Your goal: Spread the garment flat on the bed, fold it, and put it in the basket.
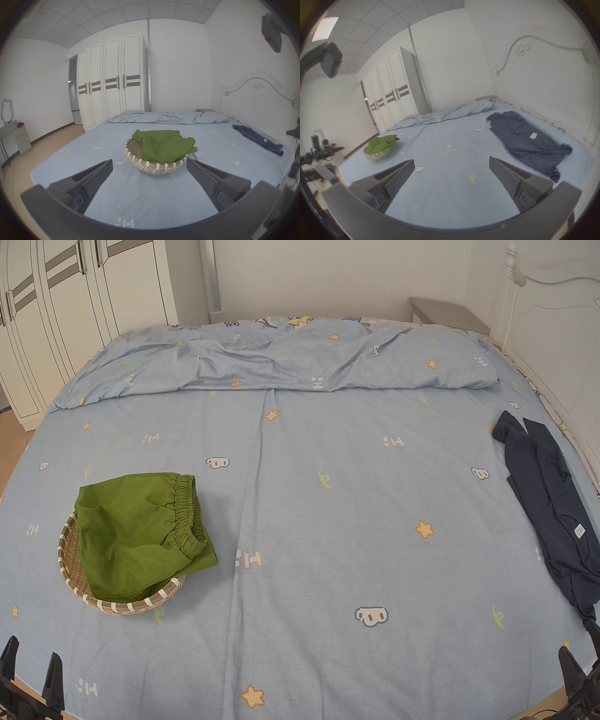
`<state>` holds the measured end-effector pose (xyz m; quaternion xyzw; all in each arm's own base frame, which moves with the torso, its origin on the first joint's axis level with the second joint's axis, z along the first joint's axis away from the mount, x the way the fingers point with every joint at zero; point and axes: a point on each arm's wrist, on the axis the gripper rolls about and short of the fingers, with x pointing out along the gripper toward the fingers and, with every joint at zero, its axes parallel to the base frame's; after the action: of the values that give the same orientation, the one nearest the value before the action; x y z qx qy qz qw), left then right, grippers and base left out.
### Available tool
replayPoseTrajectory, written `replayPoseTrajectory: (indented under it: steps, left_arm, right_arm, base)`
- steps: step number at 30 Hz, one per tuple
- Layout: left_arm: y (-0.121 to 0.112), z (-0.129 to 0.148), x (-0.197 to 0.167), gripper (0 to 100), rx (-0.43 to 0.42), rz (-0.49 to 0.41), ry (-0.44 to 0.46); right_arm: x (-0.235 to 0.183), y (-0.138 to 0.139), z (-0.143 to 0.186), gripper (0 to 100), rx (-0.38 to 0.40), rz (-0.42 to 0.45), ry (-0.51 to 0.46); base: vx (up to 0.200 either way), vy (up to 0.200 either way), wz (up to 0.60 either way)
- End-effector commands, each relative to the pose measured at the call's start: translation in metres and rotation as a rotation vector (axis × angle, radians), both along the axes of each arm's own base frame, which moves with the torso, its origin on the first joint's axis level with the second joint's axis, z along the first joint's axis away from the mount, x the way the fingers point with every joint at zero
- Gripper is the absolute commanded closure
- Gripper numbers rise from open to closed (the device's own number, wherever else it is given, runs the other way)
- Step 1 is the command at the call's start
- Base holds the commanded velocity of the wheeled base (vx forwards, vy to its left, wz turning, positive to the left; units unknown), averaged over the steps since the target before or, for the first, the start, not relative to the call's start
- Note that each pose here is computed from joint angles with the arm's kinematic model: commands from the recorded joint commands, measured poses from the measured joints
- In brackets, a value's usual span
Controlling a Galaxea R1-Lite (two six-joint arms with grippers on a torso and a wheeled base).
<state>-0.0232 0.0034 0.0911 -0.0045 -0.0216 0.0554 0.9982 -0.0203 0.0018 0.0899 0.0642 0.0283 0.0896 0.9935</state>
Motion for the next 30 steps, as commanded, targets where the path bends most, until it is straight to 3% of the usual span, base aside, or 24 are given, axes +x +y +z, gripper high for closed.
replayPoseTrajectory:
  steps: [1,4,6,7,9,10,13,15,16,23,30]
  left_arm:
    - [-0.0019,-0.0119,0.0002,0,0.1,-0.054,0.017]
    - [-0.0024,-0.0114,0.0001,0,0.139,-0.075,0.017]
    - [-0.002,-0.0105,-0.0004,0,0.108,-0.065,0.017]
    - [-0.0015,-0.0109,-0.0005,0,0.052,-0.043,0.02]
    - [-0.0008,-0.0128,0.0002,0,-0.06,-0.013,0.012]
    - [-0.0008,-0.0124,0.0,0,-0.063,-0.014,0.01]
    - [-0.001,-0.0134,0.0003,0,-0.025,-0.023,0.019]
    - [-0.0028,-0.0153,0.0003,0,0.036,-0.103,0.045]
    - [-0.0039,-0.0153,0.0003,0,0.073,-0.152,0.045]
    - [-0.004,-0.0155,0.0003,0,0.057,-0.153,0.046]
    - [-0.0039,-0.0155,0.0003,0,0.047,-0.15,0.046]
  right_arm:
    - [-0.0027,0.0002,-0.0066,0,-0.114,-0.1,-0.085]
    - [-0.0013,-0.0024,-0.0073,0,-0.132,-0.213,-0.104]
    - [-0.0014,-0.004,-0.0078,0,-0.087,-0.282,-0.093]
    - [-0.0014,-0.004,-0.0082,0,-0.055,-0.285,-0.087]
    - [-0.0014,-0.004,-0.0087,0,-0.033,-0.285,-0.081]
    - [-0.0014,-0.004,-0.0087,0,-0.035,-0.287,-0.082]
    - [-0.0015,-0.004,-0.0089,0,-0.051,-0.282,-0.082]
    - [-0.0018,-0.0032,-0.0099,0,-0.096,-0.246,-0.081]
    - [-0.0018,-0.0017,-0.0131,0,-0.139,-0.179,-0.059]
    - [0.0002,-0.0016,-0.0141,0,-0.151,-0.138,-0.006]
    - [-0.0022,-0.0014,-0.0151,0,-0.148,-0.155,-0.043]
  base:
    - [0.0,0.0,0.0]
    - [0.0,0.0,0.0]
    - [0.0,0.0,0.0]
    - [0.0,0.0,0.0]
    - [0.0,0.0,0.0]
    - [0.0,0.0,0.0]
    - [0.0,0.0,0.0]
    - [0.0,0.0,0.0]
    - [0.0,0.0,0.0]
    - [0.0,0.0,0.0]
    - [0.0,0.0,0.0]
